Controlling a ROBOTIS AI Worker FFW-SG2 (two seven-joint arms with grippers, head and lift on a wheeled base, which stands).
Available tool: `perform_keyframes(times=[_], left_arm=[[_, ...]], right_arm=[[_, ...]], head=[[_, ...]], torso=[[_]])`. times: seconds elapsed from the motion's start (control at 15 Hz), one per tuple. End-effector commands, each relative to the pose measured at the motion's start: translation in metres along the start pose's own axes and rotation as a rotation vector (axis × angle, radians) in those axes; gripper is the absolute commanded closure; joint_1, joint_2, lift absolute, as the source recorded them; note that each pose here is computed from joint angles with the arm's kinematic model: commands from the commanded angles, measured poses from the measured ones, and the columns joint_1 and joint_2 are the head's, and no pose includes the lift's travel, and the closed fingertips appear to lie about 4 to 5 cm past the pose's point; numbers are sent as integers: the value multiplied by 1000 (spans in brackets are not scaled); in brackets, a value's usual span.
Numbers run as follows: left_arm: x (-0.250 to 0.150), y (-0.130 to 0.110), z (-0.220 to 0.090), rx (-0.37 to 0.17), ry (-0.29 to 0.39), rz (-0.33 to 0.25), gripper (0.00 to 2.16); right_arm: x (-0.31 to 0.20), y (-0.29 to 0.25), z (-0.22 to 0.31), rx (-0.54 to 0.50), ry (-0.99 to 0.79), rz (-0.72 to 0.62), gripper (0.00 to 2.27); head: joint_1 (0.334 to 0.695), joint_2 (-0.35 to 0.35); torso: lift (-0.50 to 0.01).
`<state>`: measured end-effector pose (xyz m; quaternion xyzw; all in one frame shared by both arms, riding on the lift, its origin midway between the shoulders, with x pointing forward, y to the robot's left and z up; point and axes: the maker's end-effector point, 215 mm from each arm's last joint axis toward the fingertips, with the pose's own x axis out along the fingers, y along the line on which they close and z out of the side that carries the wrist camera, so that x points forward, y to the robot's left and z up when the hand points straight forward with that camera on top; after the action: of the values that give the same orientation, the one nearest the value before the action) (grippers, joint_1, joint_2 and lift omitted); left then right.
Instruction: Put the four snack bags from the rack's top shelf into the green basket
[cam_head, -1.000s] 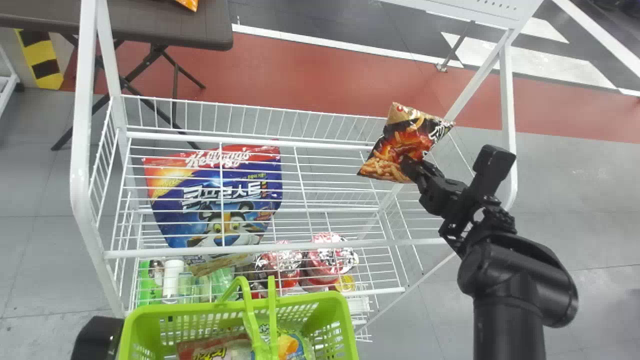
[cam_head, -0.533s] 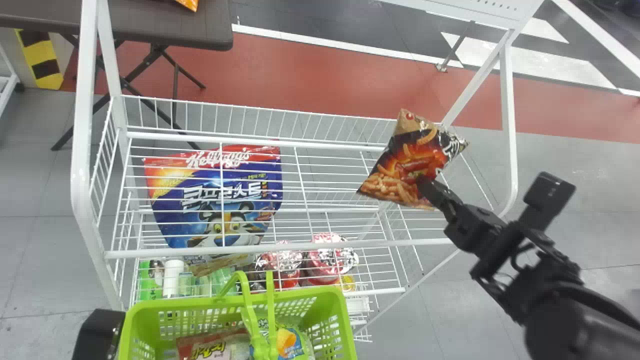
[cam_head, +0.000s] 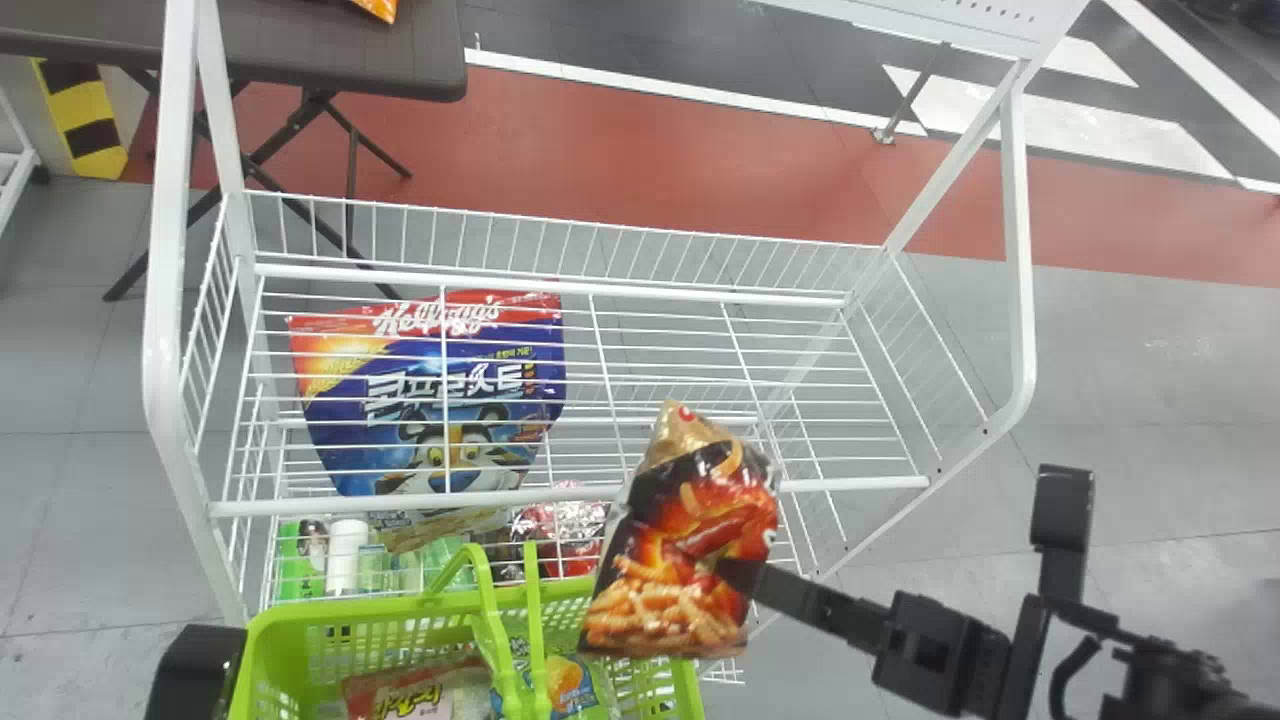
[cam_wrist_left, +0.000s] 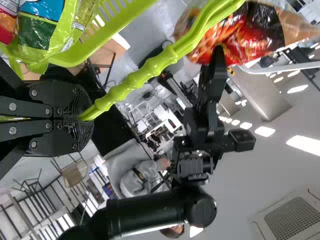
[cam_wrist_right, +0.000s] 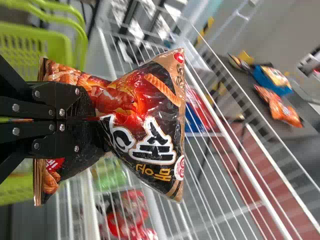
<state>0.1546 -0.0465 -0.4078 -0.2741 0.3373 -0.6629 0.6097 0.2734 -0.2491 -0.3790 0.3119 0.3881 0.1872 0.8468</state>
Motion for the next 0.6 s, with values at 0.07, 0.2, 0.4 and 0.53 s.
perform_keyframes(times=[0.07,0.2,0.4,0.53], left_arm=[[0,0,1,4,-2,-2,1582],[0,1,1,8,-9,-3,1582],[0,2,4,29,-22,-5,1582],[0,2,4,29,-26,-6,1582]], right_arm=[[13,8,-46,56,111,30,2189],[21,7,-75,62,179,14,2189],[29,10,-107,59,270,18,2189],[29,10,-123,53,311,10,2013]], head=[[695,-350],[695,-350],[695,-350],[695,-350]], torso=[[0],[0],[0],[0]])
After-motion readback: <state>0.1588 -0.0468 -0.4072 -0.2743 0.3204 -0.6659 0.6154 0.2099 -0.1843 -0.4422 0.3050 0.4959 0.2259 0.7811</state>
